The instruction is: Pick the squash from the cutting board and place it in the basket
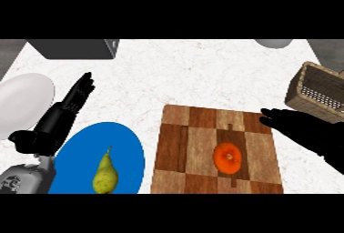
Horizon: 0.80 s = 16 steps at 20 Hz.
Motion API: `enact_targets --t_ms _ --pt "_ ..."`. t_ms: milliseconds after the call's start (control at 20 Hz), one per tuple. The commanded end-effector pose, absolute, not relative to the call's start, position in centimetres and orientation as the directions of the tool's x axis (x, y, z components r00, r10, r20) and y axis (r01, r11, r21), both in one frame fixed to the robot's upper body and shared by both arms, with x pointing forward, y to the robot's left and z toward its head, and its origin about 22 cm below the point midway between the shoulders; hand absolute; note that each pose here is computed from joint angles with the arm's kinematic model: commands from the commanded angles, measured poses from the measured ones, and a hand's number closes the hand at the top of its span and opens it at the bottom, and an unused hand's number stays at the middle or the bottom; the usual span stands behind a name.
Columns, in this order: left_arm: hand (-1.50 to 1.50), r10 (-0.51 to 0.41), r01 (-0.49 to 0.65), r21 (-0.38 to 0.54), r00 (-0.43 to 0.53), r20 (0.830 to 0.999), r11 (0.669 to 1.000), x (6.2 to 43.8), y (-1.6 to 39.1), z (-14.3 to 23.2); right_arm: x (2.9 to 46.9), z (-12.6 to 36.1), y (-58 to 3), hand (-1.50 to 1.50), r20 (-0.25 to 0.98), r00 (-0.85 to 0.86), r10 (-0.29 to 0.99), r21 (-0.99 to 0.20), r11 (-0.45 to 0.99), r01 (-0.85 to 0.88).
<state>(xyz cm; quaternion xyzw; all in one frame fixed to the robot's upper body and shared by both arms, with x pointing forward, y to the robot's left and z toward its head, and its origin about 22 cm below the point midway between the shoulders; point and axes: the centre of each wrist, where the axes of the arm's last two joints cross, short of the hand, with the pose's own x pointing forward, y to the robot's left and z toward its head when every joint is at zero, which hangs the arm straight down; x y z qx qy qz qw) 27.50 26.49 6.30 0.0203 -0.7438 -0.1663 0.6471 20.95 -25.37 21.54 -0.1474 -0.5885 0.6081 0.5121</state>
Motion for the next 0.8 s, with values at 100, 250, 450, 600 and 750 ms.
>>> enact_targets --t_ms 100,250,450,600,750 --pt "0.00 -0.243 0.195 0.272 -0.161 0.957 0.942 27.1 26.8 6.0 21.8 16.5 -24.2 -1.50 0.463 -0.420 0.780 -0.853 0.263 -0.451" --pt "0.00 -0.249 0.202 0.279 -0.164 0.955 0.939 26.4 26.5 5.3 21.9 13.7 -24.0 -1.50 0.488 -0.420 0.766 -0.843 0.288 -0.454" --pt "0.00 -0.246 0.186 0.275 -0.167 0.955 0.943 26.9 26.3 4.7 22.4 10.9 -22.4 -1.50 0.467 -0.437 0.769 -0.864 0.291 -0.410" --pt "0.00 -0.251 0.197 0.282 -0.168 0.953 0.939 27.7 25.5 6.0 22.6 8.7 -23.5 -1.50 0.444 -0.445 0.777 -0.875 0.270 -0.401" --pt "0.00 -0.251 0.185 0.280 -0.168 0.953 0.942 27.2 26.4 5.2 23.5 9.8 -24.9 -1.50 0.452 -0.438 0.777 -0.874 0.287 -0.393"
